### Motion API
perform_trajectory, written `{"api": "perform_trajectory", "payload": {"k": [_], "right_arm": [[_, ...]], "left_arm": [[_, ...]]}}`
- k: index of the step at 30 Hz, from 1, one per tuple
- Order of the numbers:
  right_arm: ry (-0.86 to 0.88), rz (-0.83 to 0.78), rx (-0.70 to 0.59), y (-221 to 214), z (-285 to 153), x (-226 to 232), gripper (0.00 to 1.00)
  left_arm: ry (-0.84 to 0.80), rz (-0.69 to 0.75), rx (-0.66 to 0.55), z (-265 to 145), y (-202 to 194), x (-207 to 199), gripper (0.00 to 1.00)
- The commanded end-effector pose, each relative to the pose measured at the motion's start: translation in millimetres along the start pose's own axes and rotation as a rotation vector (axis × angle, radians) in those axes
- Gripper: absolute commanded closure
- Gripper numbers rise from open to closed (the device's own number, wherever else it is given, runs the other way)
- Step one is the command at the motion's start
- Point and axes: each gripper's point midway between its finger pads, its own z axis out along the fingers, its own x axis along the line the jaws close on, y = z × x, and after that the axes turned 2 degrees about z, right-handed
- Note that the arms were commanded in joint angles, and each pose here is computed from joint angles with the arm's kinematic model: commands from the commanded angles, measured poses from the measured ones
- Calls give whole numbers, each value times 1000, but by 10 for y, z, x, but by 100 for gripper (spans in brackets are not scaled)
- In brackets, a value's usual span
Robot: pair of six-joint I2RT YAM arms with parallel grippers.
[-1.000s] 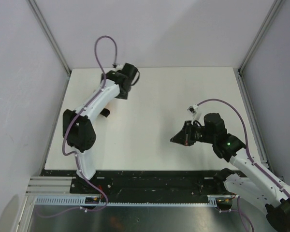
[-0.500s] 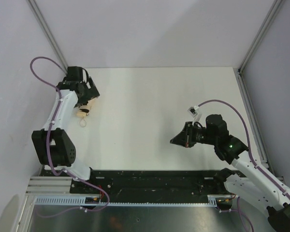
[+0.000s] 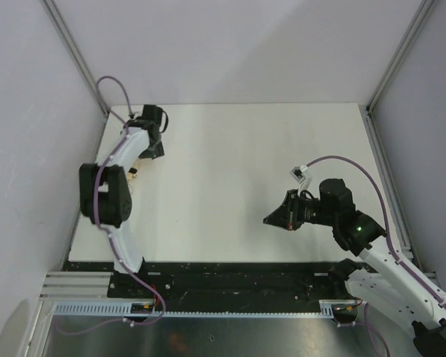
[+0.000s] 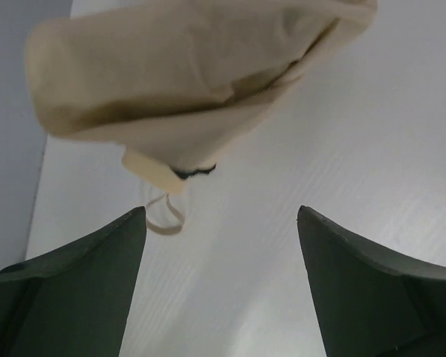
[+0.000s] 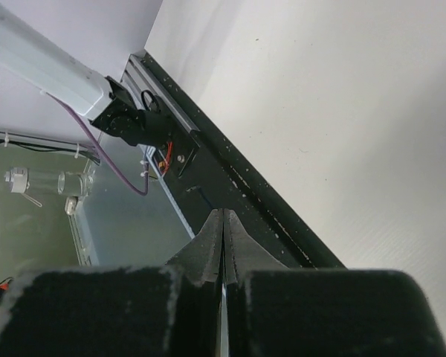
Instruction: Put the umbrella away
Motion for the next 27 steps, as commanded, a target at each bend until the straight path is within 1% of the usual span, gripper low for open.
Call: {"api": "perform_trajectory", "payload": {"k": [1, 4, 8, 12, 17, 20, 24, 26, 27], "right_arm": [[2, -48, -32, 12, -113, 53, 100], [5, -51, -44, 8, -169, 78, 100], [26, -42, -48, 4, -208, 135, 100], [24, -37, -59, 15, -228, 141, 100], [11, -35, -69, 41, -219, 110, 100], [10, -35, -64, 51, -194, 95, 100], [9, -32, -63, 69, -174, 82, 100], [15, -27, -70, 87, -174, 96, 100], [18, -25, -75, 99, -177, 105, 100]], "left_arm": [[251, 108, -80, 137, 377, 215, 14], [314, 162, -90, 241, 518, 217, 13], [320, 231, -67, 464, 564, 78, 14], [315, 278, -17, 678, 480, 35, 16], [285, 288, 68, 898, 258, 61, 21], [243, 264, 110, 1003, 171, 79, 26], [190, 233, 125, 1066, 179, 42, 35], [178, 221, 142, 1130, 155, 68, 41], [166, 205, 160, 1188, 127, 107, 45]]}}
